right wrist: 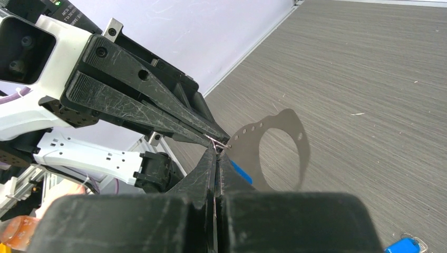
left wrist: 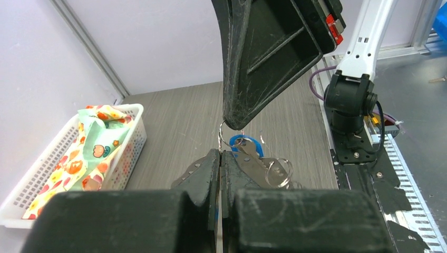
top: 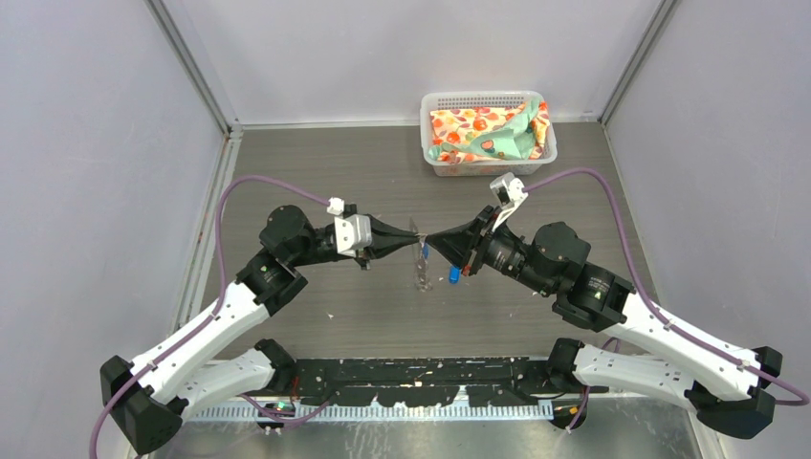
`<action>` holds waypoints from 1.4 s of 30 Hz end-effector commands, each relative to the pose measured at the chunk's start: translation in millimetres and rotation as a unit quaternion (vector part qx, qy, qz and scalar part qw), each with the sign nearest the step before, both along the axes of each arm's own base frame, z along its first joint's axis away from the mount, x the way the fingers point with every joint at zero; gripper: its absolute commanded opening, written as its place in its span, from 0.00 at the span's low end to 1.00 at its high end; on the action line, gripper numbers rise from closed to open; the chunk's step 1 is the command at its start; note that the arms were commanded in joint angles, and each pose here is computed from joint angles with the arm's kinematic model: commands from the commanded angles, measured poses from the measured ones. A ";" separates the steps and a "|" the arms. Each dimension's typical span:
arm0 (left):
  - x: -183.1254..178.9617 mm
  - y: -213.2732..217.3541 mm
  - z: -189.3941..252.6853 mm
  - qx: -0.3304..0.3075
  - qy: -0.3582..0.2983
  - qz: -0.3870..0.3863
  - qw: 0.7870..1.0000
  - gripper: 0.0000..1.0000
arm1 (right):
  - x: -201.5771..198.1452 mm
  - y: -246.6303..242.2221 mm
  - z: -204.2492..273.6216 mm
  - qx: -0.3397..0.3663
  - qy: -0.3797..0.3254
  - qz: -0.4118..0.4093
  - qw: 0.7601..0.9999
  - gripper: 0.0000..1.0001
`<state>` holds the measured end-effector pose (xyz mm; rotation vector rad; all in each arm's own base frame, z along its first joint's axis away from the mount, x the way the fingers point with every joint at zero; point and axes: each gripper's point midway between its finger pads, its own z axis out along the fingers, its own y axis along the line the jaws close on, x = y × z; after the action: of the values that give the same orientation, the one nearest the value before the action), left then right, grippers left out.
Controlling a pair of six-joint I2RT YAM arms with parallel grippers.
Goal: Put the keys on the keyring
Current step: Insert the key onto the keyring.
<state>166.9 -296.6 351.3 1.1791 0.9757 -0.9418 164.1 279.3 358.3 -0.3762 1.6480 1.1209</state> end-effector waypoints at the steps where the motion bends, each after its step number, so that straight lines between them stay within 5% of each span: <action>1: -6.4 1.7 20.8 -0.018 -0.032 -0.010 0.999 0.00 | 0.3 -0.4 19.1 0.030 -0.014 0.001 0.999 0.01; 42: -9.9 3.8 27.6 -0.033 -0.034 -0.012 0.999 0.00 | 12.7 -14.7 -6.9 -0.010 0.012 -0.042 0.999 0.01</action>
<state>167.1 -296.5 348.5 1.1860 0.9827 -0.9383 170.8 274.5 346.9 -0.3489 1.6967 1.0796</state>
